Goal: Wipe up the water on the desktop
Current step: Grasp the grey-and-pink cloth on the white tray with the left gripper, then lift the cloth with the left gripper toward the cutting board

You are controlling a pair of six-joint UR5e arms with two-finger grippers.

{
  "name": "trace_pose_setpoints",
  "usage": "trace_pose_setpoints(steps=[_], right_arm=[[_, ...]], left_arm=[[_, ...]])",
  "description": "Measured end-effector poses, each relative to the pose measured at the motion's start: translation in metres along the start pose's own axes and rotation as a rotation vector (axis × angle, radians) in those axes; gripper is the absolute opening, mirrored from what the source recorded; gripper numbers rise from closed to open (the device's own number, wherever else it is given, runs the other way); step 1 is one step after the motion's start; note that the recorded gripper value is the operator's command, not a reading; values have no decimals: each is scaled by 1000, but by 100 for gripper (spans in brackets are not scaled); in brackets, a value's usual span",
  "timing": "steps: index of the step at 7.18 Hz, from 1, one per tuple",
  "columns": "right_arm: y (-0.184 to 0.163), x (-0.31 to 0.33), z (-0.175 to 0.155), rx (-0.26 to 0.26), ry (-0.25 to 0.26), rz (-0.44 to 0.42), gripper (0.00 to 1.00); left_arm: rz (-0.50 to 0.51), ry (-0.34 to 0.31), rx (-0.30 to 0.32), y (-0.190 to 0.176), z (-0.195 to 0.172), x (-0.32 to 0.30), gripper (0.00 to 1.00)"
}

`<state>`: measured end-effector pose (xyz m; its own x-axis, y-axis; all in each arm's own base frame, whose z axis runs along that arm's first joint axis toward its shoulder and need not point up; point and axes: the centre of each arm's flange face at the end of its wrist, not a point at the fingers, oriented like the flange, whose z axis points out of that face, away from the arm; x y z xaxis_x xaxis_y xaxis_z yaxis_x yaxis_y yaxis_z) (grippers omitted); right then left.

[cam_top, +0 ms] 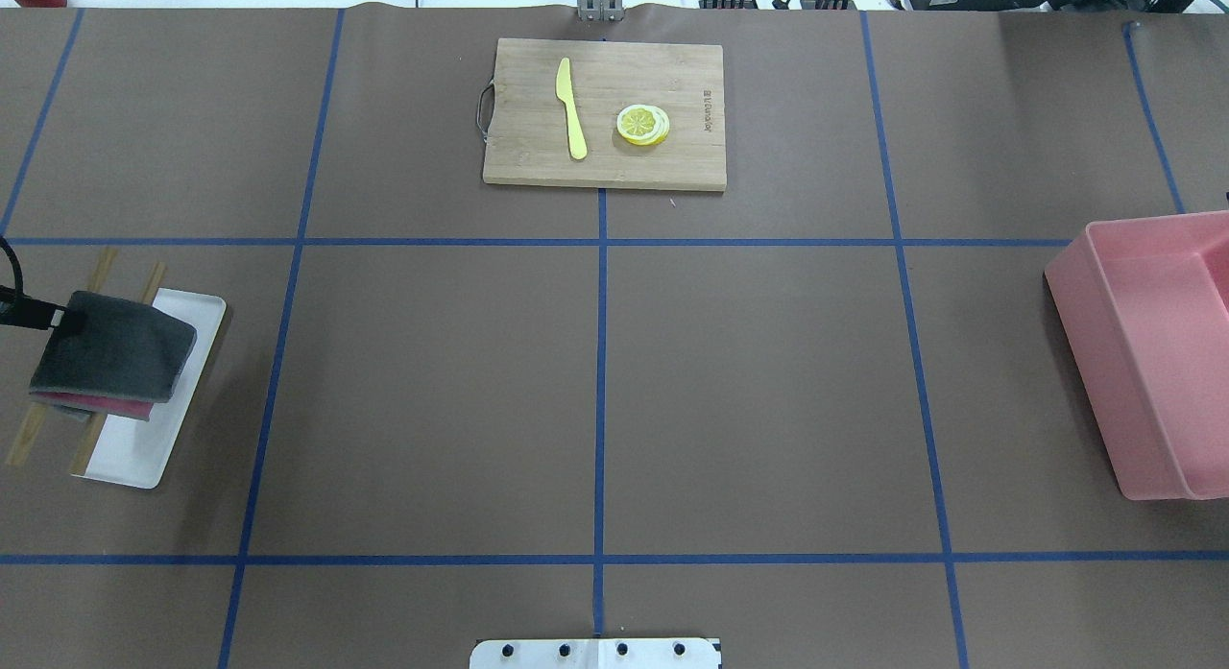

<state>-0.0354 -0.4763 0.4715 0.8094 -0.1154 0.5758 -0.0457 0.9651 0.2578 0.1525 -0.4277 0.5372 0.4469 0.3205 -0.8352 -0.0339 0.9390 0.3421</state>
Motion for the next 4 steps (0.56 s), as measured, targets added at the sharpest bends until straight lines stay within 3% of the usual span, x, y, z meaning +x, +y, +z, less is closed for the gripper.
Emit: trace_pose_setpoints(steps=[1,2,4], right_arm=[[0,0,0,-1,0,1,100],[0,0,1,-2,1,1,100],[0,0,1,-1,0,1,100]], left_arm=[[0,0,0,0,0,0,6],[0,2,0,0,-1,0,0],[-1,3,2,1,-3,0,0]])
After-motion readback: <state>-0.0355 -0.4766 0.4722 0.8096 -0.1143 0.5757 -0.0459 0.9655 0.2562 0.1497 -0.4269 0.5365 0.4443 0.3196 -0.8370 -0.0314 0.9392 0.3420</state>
